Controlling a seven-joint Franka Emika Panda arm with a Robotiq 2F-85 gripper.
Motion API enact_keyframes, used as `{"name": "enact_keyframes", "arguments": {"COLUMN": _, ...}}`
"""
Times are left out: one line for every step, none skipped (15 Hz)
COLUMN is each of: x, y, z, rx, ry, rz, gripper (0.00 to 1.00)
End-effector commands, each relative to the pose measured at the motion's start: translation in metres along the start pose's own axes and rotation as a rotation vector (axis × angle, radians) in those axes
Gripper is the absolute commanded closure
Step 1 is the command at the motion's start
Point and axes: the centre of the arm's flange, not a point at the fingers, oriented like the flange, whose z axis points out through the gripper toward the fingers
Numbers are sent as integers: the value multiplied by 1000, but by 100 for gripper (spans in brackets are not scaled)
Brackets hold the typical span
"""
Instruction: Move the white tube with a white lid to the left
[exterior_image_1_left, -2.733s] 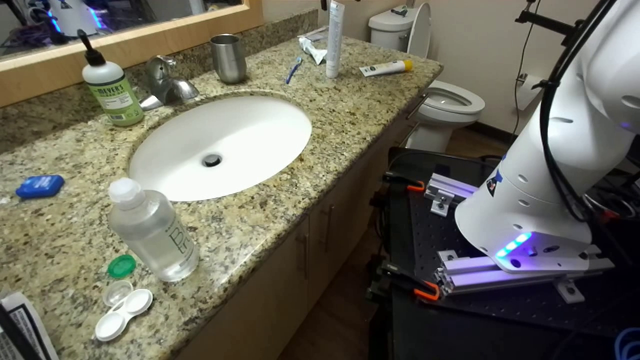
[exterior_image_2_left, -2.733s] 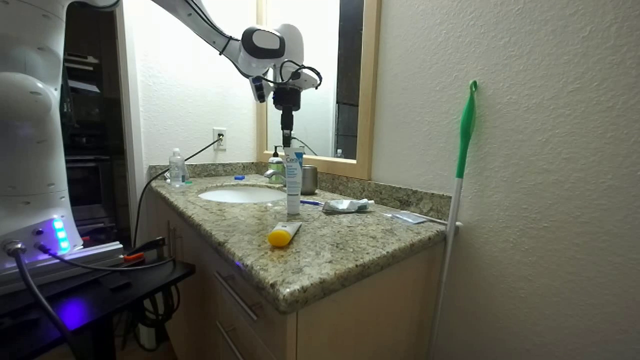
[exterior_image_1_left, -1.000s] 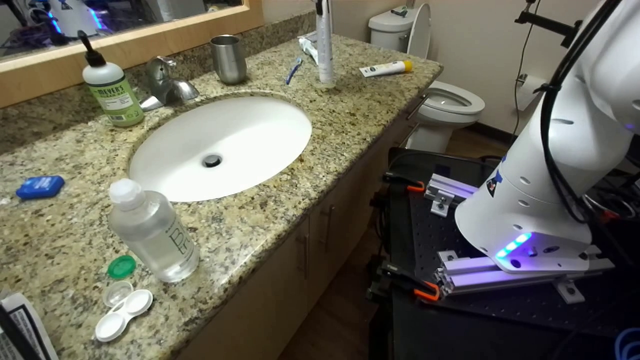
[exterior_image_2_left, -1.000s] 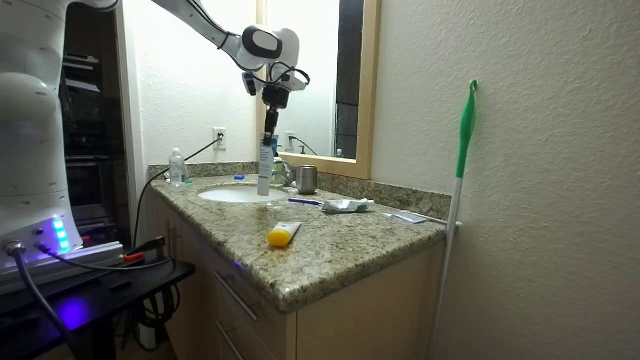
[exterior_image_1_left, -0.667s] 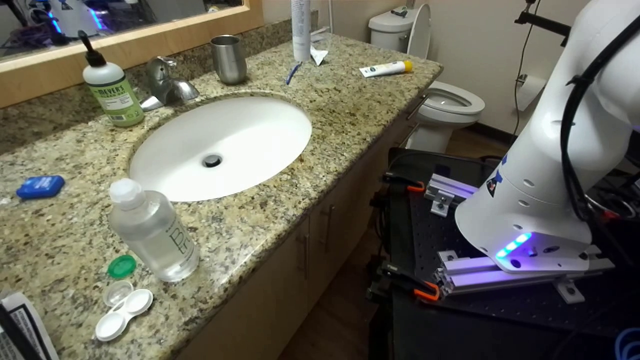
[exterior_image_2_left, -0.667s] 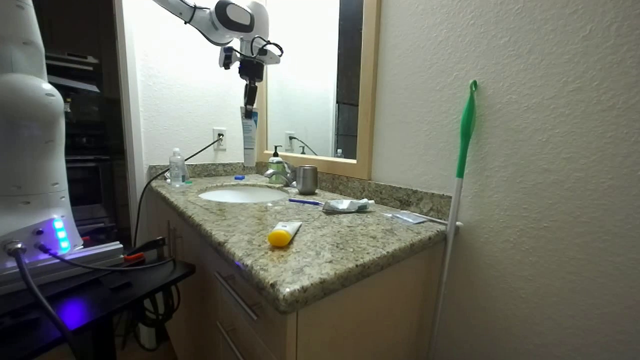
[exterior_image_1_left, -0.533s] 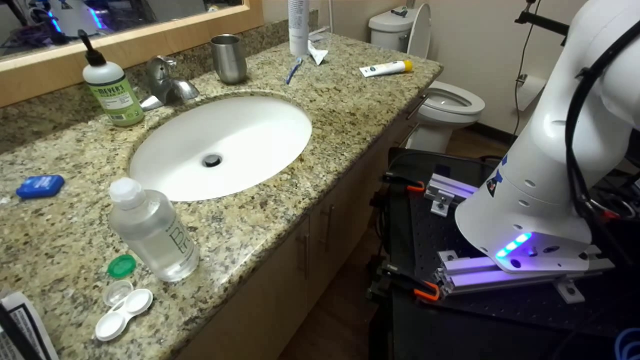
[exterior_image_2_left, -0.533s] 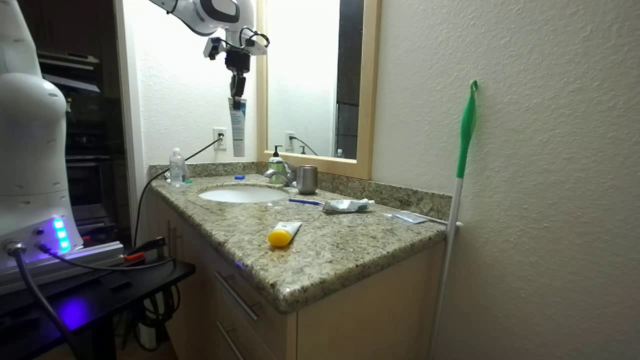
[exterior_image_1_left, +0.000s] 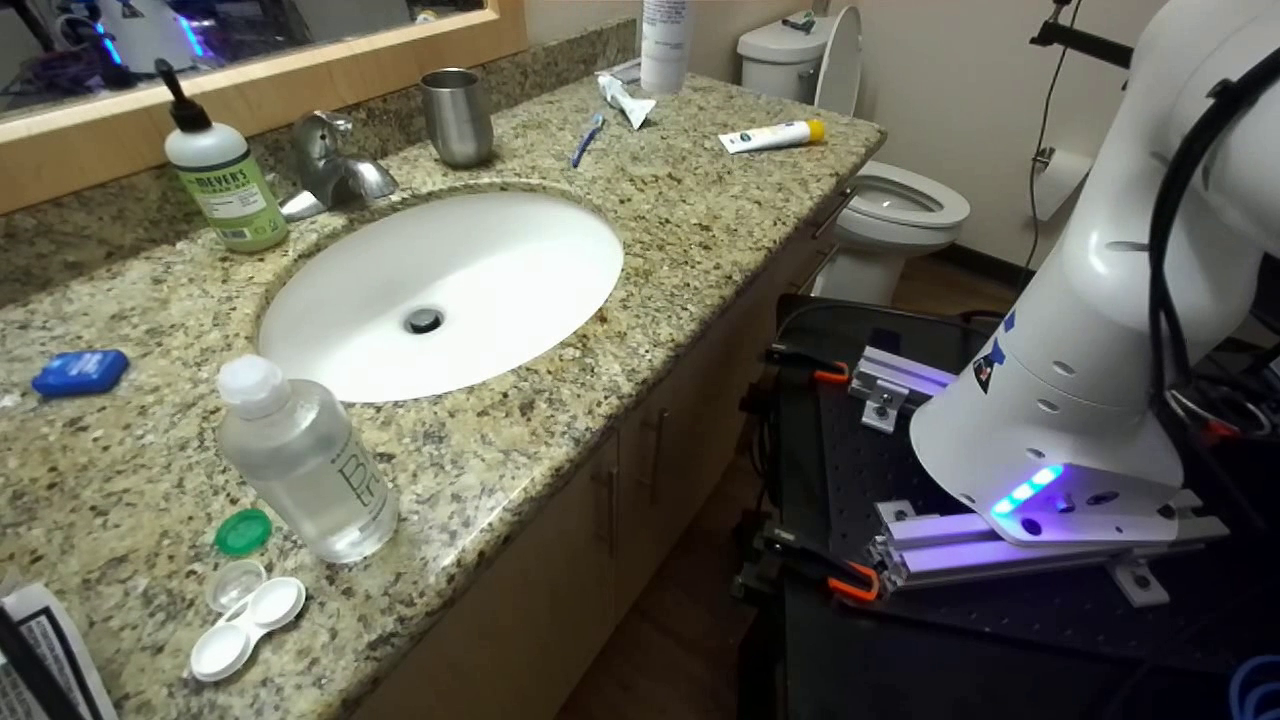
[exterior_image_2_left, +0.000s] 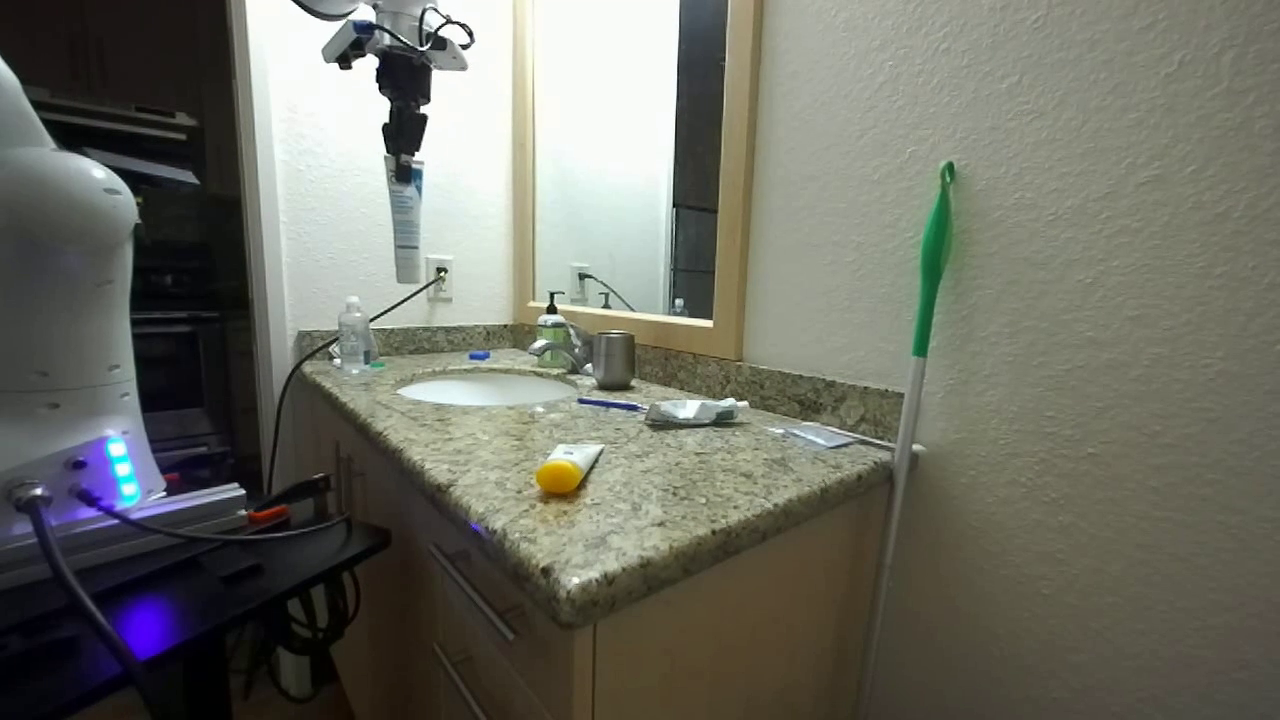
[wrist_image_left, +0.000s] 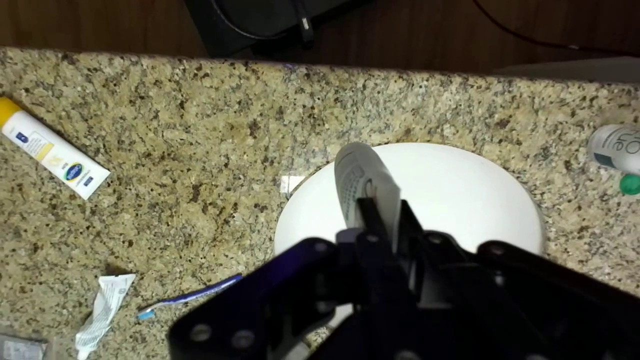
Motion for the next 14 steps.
{"name": "enact_keyframes", "arguments": {"x": 17, "y": -38, "z": 33, "rx": 4, "ry": 5, "rz": 9, "gripper": 97}}
{"name": "enact_keyframes", "arguments": {"x": 16, "y": -64, "z": 42, "rx": 18, "ry": 21, "rz": -20, "gripper": 97}}
{"name": "enact_keyframes", "arguments": {"x": 11, "y": -92, "z": 52, "rx": 25, "ry": 12, "rz": -63, "gripper": 97}}
{"name": "enact_keyframes", "arguments": {"x": 6, "y": -116, "z": 61, "rx": 30, "ry": 19, "rz": -101, "gripper": 97}}
{"name": "enact_keyframes", "arguments": {"x": 2, "y": -144, "z": 69, "rx": 31, "ry": 51, "rz": -131, "gripper": 97}}
{"name": "enact_keyframes", "arguments": {"x": -2, "y": -175, "z": 77, "rx": 33, "ry": 70, "rz": -160, "gripper": 97}}
{"name": "enact_keyframes", "arguments": {"x": -5, "y": -207, "z": 83, "rx": 37, "ry": 103, "rz": -174, "gripper": 97}}
{"name": "enact_keyframes", "arguments": {"x": -5, "y": -232, "z": 85, "rx": 40, "ry": 140, "rz": -181, "gripper": 97}}
{"name": "enact_keyframes", "arguments": {"x": -6, "y": -255, "z": 85, "rx": 46, "ry": 165, "rz": -197, "gripper": 97}}
{"name": "enact_keyframes", "arguments": {"x": -9, "y": -273, "z": 87, "rx": 52, "ry": 178, "rz": -218, "gripper": 97}}
{"name": "enact_keyframes", "arguments": {"x": -14, "y": -290, "z": 88, "rx": 59, "ry": 191, "rz": -229, "gripper": 97}}
{"name": "enact_keyframes", "arguments": {"x": -18, "y": -298, "z": 88, "rx": 66, "ry": 198, "rz": -238, "gripper": 97}}
{"name": "enact_keyframes", "arguments": {"x": -23, "y": -298, "z": 85, "rx": 57, "ry": 216, "rz": -244, "gripper": 97}}
{"name": "enact_keyframes", "arguments": {"x": -28, "y": -292, "z": 92, "rx": 49, "ry": 192, "rz": -243, "gripper": 89}}
